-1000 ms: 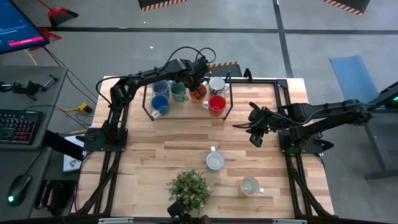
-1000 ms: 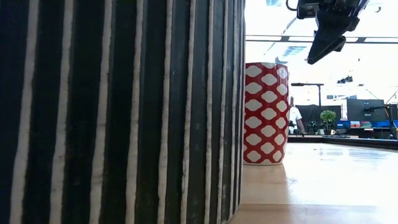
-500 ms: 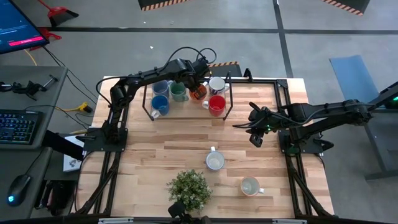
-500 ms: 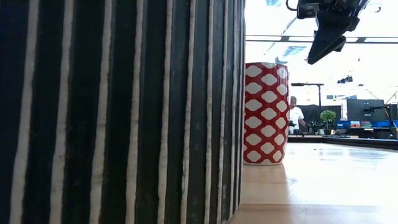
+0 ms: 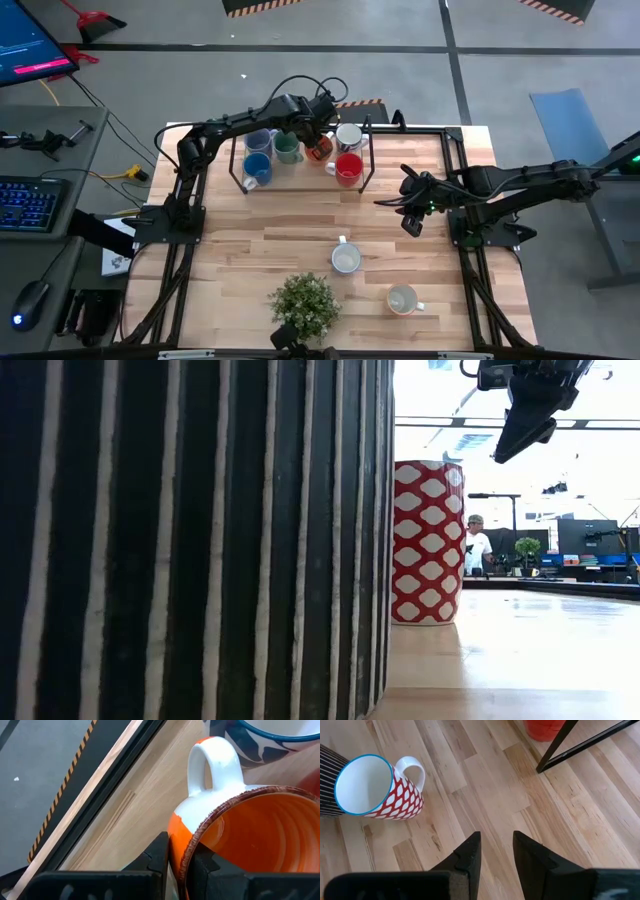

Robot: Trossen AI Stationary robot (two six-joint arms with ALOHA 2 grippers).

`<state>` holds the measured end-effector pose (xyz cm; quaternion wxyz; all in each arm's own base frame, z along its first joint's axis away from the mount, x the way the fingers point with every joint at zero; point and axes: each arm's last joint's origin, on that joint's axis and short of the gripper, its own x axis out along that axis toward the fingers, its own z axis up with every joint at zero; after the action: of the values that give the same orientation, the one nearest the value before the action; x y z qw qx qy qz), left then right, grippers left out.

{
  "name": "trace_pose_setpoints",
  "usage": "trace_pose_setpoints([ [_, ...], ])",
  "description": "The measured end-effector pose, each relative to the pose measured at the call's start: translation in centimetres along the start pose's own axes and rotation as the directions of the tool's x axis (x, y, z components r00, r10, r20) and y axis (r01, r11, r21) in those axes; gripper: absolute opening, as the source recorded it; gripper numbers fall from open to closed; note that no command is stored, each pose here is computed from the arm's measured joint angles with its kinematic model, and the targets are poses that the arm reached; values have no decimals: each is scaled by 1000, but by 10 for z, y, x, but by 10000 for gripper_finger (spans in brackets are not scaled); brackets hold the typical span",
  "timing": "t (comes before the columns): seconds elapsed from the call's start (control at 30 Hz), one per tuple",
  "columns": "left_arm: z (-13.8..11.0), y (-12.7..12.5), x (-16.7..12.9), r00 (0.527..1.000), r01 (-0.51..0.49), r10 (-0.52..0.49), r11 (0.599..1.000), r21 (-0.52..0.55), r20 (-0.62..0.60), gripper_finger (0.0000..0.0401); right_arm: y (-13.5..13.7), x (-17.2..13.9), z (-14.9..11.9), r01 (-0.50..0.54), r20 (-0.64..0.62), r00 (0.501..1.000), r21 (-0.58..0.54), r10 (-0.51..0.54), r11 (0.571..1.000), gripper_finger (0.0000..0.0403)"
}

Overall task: Place coffee mugs
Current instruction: Put the orange mug on the shelf

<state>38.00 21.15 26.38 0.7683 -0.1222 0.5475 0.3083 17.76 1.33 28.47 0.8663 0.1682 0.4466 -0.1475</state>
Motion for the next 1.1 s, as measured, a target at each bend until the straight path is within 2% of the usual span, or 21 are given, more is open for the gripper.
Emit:
trace_pose_setpoints([
  [0.83,-2,1,2,999,22,-22,1000,-17,-29,32,1,0,0,-19,-11,1000,18,20,1000,92],
  [1.1,-2,1,2,999,17,-18,1000,-25,-30,85,1,0,0,-19,-11,1000,18,20,1000,92],
])
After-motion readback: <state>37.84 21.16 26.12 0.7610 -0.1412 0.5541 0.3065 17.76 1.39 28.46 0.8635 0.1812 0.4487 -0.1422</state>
